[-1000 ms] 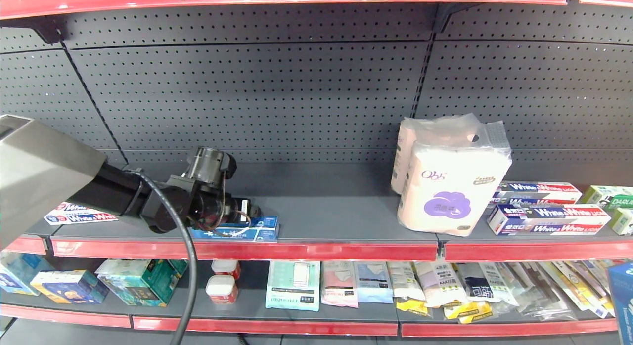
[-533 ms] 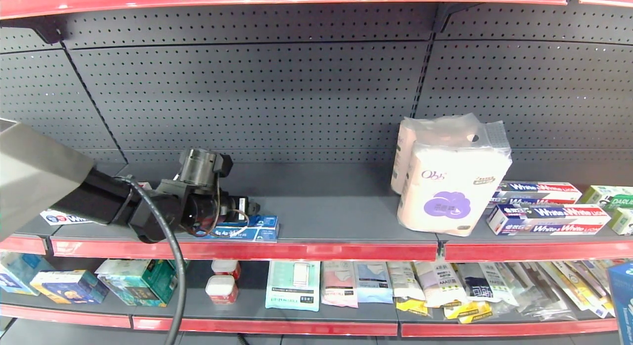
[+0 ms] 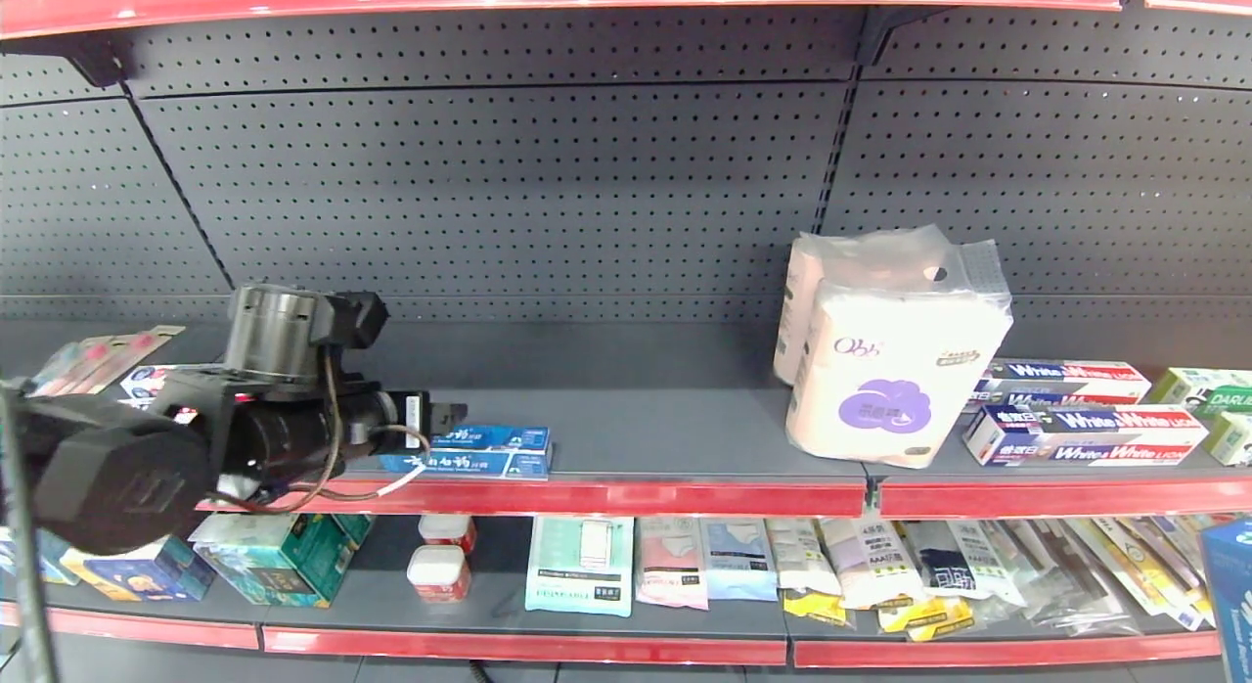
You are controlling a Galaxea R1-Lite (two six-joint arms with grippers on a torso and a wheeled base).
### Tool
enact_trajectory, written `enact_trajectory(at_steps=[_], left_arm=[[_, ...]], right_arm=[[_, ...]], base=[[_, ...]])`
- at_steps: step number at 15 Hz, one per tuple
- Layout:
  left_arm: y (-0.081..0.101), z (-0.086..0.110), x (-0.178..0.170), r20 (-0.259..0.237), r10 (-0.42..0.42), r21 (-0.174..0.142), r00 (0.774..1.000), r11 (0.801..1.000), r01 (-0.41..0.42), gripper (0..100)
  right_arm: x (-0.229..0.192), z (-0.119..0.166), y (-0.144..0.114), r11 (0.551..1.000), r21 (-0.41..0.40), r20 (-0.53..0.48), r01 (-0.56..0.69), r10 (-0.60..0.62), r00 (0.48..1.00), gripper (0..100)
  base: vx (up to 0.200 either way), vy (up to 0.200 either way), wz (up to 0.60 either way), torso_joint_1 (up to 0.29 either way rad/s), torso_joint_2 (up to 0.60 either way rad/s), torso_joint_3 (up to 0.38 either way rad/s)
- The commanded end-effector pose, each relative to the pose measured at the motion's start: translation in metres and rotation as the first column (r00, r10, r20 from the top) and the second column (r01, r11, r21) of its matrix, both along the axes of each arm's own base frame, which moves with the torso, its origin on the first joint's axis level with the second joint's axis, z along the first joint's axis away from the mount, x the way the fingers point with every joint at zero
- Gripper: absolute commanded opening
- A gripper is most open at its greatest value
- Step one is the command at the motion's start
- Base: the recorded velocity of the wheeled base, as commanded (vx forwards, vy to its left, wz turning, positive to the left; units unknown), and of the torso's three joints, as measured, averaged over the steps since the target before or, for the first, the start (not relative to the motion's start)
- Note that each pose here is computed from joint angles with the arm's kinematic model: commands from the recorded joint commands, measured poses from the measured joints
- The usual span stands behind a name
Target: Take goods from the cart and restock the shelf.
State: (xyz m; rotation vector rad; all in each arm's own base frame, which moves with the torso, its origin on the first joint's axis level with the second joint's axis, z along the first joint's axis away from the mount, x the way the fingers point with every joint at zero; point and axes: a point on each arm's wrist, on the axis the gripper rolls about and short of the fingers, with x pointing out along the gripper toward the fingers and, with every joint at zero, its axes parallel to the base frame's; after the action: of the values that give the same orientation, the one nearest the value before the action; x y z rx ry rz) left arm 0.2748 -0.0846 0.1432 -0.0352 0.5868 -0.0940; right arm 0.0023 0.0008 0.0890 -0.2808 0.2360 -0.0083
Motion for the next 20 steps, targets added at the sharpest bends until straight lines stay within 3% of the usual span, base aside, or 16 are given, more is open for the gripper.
enact_trajectory(at_steps=[1,4,6,7,8,9,11,13,16,18,20], left_arm=[[0.025,0.03,-0.059,0.109,0.024,-0.036,0.994,0.999,-0.02,100],[0.049,0.04,-0.145,0.215,-0.023,-0.083,0.976,0.996,0.042,100],[0.059,0.045,-0.184,0.235,-0.054,-0.09,0.971,0.993,0.077,100],[0.069,0.045,-0.22,0.254,-0.089,-0.075,0.963,0.991,0.112,100],[0.078,0.038,-0.251,0.275,-0.123,-0.038,0.953,0.99,0.139,100],[0.079,0.037,-0.254,0.279,-0.125,-0.035,0.952,0.99,0.14,100],[0.093,0.017,-0.299,0.348,-0.139,-0.003,0.927,0.989,0.149,100],[0.098,0.009,-0.314,0.407,-0.122,0.066,0.905,0.992,0.104,100],[0.101,-0.004,-0.323,0.438,-0.143,0.111,0.888,0.988,0.104,100],[0.103,-0.016,-0.328,0.467,-0.148,0.123,0.872,0.987,0.102,100],[0.103,-0.019,-0.328,0.465,-0.147,0.126,0.873,0.987,0.099,100]], right_arm=[[0.0,0.0,0.0,1.0,-0.001,-0.001,0.004,-0.004,1.0,0],[0.0,0.004,0.0,0.999,-0.039,0.005,-0.012,0.012,1.0,0],[0.003,0.013,0.0,0.999,-0.041,0.011,-0.014,0.014,1.0,0],[0.008,0.028,0.0,0.999,-0.039,0.015,-0.018,0.018,1.0,0],[0.014,0.043,-0.001,0.999,-0.04,0.015,-0.018,0.019,1.0,0],[0.015,0.045,-0.001,0.999,-0.04,0.017,-0.018,0.019,1.0,0],[0.022,0.061,-0.002,0.997,-0.072,0.024,-0.01,0.012,1.0,0],[0.021,0.061,-0.002,0.992,-0.127,0.024,-0.026,0.029,0.999,0],[0.021,0.063,-0.002,0.978,-0.205,0.025,-0.05,0.056,0.998,0],[0.02,0.066,-0.001,0.976,-0.213,0.038,-0.053,0.062,0.997,0],[0.02,0.068,-0.001,0.974,-0.215,0.046,-0.071,0.083,0.996,0]], base=[[0.0,0.0,0.0,0.0,0.0,0.0],[0.0,0.0,0.0,0.0,0.0,0.0],[0.0,0.0,0.0,0.0,0.0,0.0],[0.0,0.0,0.0,0.0,0.0,0.0],[0.0,0.0,0.0,0.0,0.0,0.0],[0.0,0.0,0.0,0.0,0.0,0.0],[0.0,0.0,0.0,0.0,0.0,0.0],[0.0,0.0,0.0,0.0,0.0,0.0],[0.0,0.0,0.0,0.0,0.0,0.0],[0.0,0.0,0.0,0.0,0.0,0.0],[0.0,0.0,0.0,0.0,0.0,0.0]])
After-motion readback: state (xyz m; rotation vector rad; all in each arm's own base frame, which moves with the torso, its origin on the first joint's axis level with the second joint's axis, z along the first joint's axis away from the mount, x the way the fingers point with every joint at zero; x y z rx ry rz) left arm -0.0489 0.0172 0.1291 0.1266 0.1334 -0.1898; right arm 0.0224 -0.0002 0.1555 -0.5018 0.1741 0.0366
